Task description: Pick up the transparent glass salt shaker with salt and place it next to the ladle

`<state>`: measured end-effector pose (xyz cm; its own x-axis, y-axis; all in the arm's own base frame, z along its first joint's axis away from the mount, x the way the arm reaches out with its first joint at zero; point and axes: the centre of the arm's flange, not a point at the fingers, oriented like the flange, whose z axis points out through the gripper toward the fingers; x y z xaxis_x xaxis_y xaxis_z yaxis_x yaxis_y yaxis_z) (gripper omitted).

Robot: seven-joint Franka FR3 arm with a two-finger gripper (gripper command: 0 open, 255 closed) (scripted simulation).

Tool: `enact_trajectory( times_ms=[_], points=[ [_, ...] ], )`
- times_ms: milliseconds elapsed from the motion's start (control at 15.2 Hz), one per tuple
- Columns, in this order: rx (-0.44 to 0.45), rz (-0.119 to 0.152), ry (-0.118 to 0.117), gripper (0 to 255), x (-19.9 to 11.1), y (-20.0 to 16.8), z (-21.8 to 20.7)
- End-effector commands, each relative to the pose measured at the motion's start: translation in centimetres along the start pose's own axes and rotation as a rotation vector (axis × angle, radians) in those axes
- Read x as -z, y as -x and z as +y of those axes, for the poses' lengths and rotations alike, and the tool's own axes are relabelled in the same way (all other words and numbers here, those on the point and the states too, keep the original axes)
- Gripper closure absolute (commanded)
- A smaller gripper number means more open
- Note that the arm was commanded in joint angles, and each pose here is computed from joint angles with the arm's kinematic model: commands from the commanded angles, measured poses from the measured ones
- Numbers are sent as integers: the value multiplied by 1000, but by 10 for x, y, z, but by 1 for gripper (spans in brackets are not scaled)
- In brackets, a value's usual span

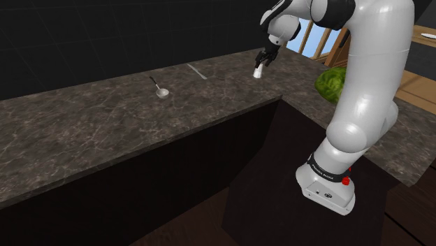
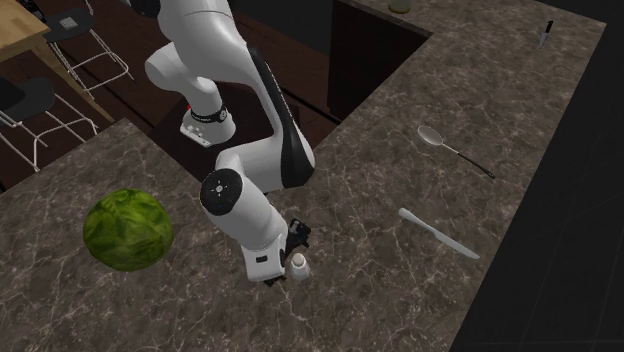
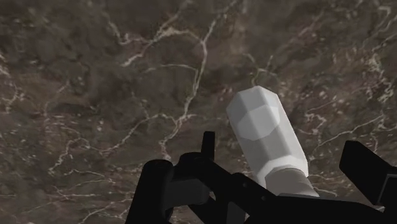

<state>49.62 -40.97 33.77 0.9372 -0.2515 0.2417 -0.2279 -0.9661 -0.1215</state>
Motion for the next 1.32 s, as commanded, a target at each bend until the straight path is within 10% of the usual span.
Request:
enact_trajectory(
  times_ms=[0,396,462,1254],
  points=[
    [0,0,0,0,-4,0,0],
    [0,0,0,0,-4,0,0],
    [0,0,0,255,-4,0,0],
    [0,0,0,255,11,-4,-2]
  ],
)
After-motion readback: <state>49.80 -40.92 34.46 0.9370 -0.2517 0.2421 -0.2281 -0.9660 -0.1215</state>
